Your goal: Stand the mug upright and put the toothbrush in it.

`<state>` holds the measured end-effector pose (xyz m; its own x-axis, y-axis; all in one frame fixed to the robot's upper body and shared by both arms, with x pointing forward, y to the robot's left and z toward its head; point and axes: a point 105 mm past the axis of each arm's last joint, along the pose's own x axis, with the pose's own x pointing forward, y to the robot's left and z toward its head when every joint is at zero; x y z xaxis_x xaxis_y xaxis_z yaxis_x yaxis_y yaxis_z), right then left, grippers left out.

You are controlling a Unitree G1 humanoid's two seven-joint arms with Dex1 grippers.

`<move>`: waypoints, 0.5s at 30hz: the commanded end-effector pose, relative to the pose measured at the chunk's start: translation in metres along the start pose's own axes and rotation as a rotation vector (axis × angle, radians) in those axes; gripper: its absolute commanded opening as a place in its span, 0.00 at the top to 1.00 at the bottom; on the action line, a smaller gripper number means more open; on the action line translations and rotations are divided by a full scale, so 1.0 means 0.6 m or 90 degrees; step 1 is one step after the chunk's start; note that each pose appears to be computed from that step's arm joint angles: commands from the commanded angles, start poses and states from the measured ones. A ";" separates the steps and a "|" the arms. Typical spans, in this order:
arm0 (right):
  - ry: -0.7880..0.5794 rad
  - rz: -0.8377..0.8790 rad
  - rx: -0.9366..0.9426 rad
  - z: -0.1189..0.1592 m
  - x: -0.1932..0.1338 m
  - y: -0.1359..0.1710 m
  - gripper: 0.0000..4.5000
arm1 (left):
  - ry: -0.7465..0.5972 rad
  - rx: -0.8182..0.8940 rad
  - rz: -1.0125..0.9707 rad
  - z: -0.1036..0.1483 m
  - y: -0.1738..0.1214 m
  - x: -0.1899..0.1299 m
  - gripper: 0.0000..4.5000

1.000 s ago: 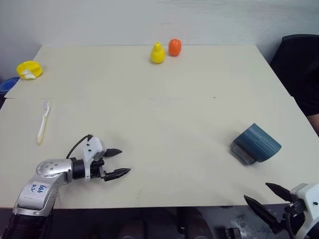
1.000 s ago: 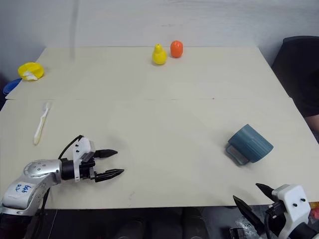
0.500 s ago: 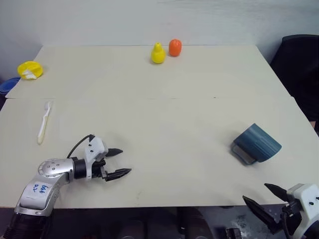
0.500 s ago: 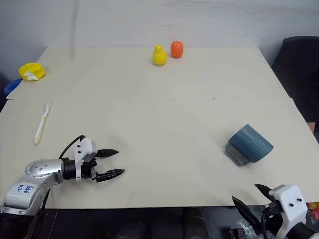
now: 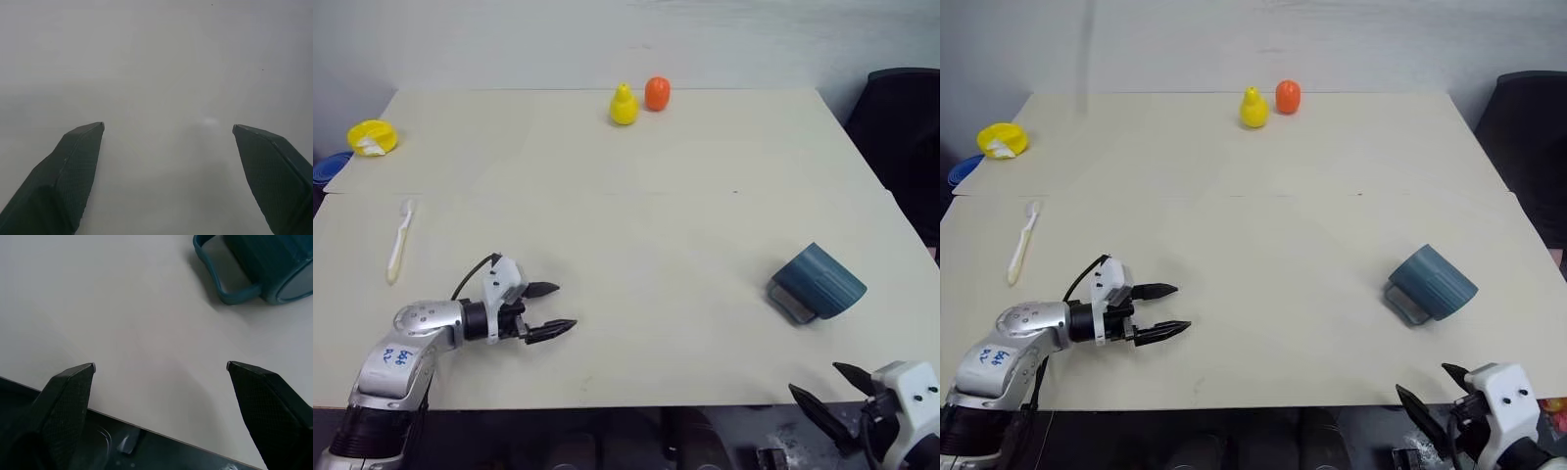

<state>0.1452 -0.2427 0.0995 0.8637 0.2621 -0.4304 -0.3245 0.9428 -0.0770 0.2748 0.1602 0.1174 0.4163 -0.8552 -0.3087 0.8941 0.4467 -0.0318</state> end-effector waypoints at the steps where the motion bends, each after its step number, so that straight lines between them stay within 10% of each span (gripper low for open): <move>1: -0.018 -0.027 -0.033 0.031 0.018 0.016 0.00 | -0.042 0.036 -0.106 0.055 -0.032 0.034 0.01; 10: -0.003 -0.091 -0.095 0.069 0.080 0.033 0.41 | -0.033 0.163 -0.327 0.105 -0.080 0.100 0.00; 15: 0.006 -0.152 -0.154 0.091 0.095 0.006 0.41 | -0.056 0.183 -0.367 0.128 -0.091 0.121 0.00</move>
<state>0.2107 -0.2092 0.1154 0.9088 0.0756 -0.4104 -0.2268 0.9150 -0.3337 0.2705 0.0591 0.1618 -0.1194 -0.9615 -0.2476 0.9892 -0.1366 0.0532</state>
